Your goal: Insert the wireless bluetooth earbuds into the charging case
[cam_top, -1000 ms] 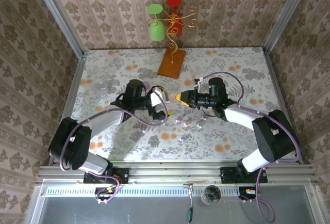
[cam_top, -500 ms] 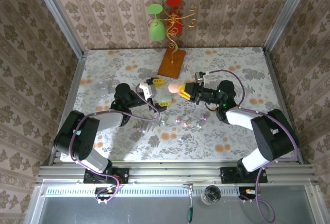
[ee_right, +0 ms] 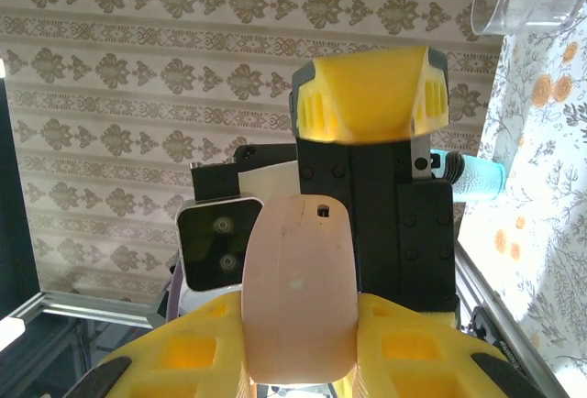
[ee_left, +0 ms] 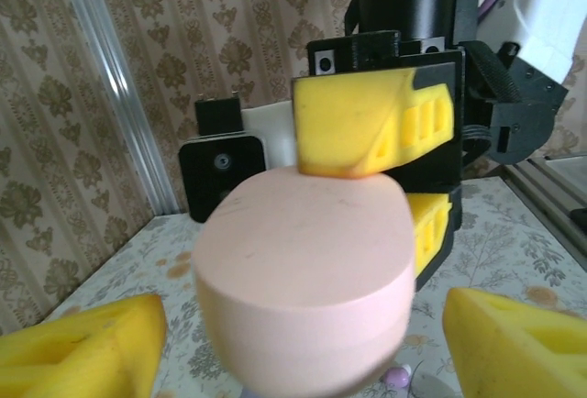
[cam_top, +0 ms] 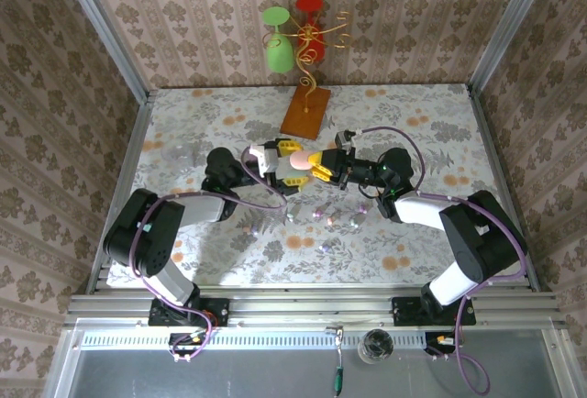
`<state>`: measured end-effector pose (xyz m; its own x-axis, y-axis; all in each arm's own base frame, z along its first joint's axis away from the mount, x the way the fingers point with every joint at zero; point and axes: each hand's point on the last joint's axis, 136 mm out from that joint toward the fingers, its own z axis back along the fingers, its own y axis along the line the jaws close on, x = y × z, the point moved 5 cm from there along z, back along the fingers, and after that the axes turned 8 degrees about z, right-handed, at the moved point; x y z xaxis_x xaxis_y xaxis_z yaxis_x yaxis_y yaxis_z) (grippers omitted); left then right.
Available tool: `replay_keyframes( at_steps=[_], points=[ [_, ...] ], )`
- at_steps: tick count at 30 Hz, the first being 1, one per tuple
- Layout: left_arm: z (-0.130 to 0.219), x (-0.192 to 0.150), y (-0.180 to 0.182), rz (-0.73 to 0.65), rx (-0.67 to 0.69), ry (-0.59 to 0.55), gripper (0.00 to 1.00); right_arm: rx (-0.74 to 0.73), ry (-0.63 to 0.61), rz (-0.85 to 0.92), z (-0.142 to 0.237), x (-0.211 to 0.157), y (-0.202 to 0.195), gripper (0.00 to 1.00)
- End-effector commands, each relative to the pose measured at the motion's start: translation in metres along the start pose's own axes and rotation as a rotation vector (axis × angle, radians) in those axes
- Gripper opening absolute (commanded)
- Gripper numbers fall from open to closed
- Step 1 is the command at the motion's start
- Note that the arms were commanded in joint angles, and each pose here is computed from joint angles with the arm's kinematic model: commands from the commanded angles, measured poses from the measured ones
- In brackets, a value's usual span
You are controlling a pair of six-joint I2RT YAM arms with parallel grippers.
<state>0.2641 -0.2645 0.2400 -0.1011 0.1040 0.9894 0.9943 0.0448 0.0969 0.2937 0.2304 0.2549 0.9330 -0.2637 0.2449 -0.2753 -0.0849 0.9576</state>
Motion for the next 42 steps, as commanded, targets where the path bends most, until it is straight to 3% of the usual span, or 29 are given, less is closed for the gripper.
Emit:
replay_keyframes(
  at_steps=[1, 16, 19, 21, 25, 28, 31, 36, 42],
  points=[
    [-0.006, 0.015, -0.003, -0.045, -0.063, -0.035, 0.74, 0.054, -0.024, 0.054, -0.003, 0.006, 0.019, 0.03],
    [-0.005, 0.016, -0.009, -0.025, -0.093, -0.033, 0.35, 0.038, -0.031, 0.036, -0.003, 0.007, 0.01, 0.0],
    [-0.005, 0.016, -0.009, -0.024, -0.094, -0.032, 0.33, 0.039, -0.034, 0.039, -0.003, 0.008, 0.011, 0.0],
    [-0.005, 0.015, -0.009, -0.018, -0.091, -0.031, 0.33, 0.042, -0.039, 0.052, -0.003, 0.008, 0.013, 0.11],
    [-0.003, 0.015, -0.007, 0.011, -0.084, -0.029, 0.33, 0.038, -0.062, 0.1, 0.002, 0.011, 0.017, 0.59],
    [0.001, 0.014, -0.007, 0.043, -0.076, -0.023, 0.34, -0.042, -0.104, 0.13, 0.014, 0.016, 0.007, 0.78],
    [0.007, 0.009, -0.009, 0.086, -0.067, -0.012, 0.34, -0.18, -0.112, 0.215, 0.027, 0.017, -0.004, 0.86],
    [0.015, 0.001, -0.019, 0.159, -0.068, 0.007, 0.34, -0.512, 0.011, 0.552, 0.046, 0.005, -0.004, 0.94],
    [0.022, -0.012, -0.031, 0.233, -0.076, 0.032, 0.34, -0.645, 0.203, 0.942, 0.049, -0.011, 0.014, 0.97]
  ],
)
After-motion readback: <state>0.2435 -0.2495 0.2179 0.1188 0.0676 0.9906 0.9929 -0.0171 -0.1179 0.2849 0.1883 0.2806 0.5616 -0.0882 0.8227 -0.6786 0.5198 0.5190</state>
